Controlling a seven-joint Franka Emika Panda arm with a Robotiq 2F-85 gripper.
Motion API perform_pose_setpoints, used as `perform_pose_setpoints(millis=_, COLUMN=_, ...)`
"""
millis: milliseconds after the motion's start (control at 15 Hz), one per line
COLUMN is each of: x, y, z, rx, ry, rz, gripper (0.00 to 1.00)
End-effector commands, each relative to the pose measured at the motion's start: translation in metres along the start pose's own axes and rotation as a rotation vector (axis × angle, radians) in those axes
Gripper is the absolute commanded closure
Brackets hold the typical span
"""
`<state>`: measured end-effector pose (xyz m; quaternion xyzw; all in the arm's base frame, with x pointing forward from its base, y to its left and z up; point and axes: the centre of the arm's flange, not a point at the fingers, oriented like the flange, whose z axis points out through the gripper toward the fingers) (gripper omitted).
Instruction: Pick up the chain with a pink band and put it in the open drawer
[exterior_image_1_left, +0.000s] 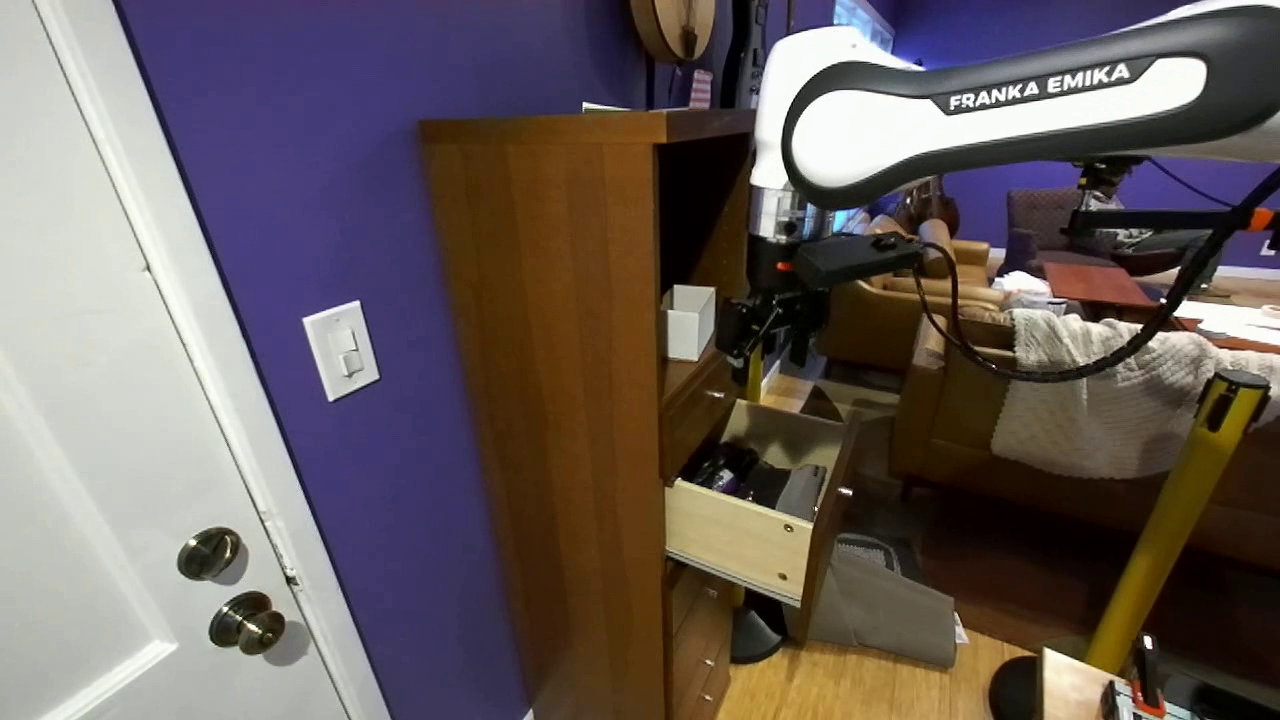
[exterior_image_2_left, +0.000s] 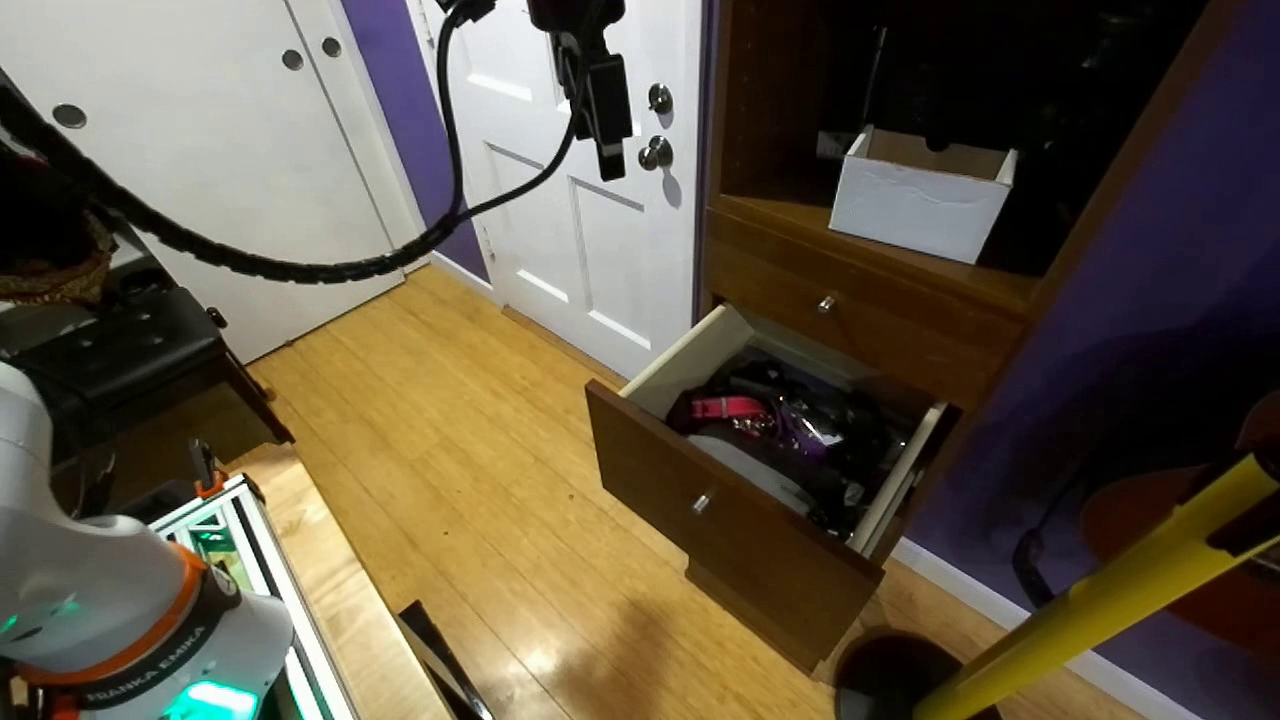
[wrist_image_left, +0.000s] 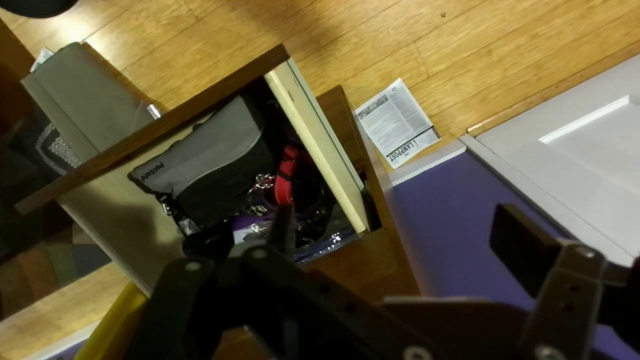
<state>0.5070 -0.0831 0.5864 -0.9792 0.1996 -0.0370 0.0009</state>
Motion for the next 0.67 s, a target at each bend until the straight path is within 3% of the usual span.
perform_pose_setpoints(millis=0, x=-0.018, y=-0.008, z=-0.007, rx=0.006, ry=-0.024, rz=-0.074, gripper=0.0)
perform_pose_setpoints(millis=600, x=-0.017, y=-0.015, z=-0.011, rx=-0.005, ry=-0.023, rz=-0.096, gripper=0.0)
